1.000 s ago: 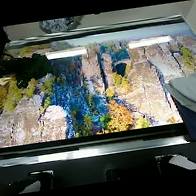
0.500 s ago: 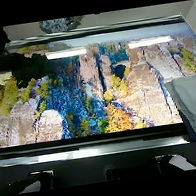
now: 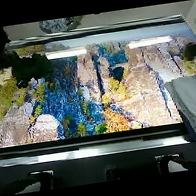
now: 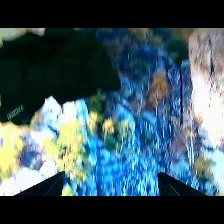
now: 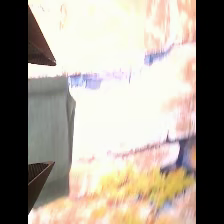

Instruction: Fold the shirts.

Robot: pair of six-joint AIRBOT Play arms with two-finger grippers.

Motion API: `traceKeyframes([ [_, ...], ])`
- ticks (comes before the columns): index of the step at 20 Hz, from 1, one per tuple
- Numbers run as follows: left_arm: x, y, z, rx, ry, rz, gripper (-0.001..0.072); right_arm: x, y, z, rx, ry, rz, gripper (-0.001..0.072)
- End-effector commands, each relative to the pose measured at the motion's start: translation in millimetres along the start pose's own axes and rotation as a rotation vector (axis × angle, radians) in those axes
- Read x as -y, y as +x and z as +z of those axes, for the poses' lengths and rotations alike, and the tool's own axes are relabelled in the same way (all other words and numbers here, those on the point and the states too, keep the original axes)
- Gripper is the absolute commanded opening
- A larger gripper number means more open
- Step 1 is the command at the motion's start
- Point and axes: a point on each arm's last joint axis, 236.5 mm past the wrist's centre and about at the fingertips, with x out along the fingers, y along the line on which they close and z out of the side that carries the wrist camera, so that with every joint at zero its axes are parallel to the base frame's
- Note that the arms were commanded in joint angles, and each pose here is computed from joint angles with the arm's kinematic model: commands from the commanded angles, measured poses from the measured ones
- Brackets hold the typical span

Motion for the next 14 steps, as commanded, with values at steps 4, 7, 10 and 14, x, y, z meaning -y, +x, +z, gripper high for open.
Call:
traceKeyframes([
  [4,25.0,46.4,-178.6,-0.359,0.011,0.027,0.0717,-207.3,65.9,-90.0,-0.466,-0.317,0.403,0.0682],
  [7,32.3,50.0,-189.8,-0.309,-0.028,0.007,0.0717,-207.8,67.5,-90.9,-0.471,-0.364,0.365,0.0683],
  [10,32.6,50.6,-189.7,-0.309,-0.028,0.007,0.0717,-207.2,67.8,-90.7,-0.471,-0.365,0.362,0.0682],
  [14,32.5,50.6,-189.6,-0.309,-0.028,0.007,0.0717,-207.1,67.7,-90.9,-0.471,-0.366,0.362,0.0682],
])
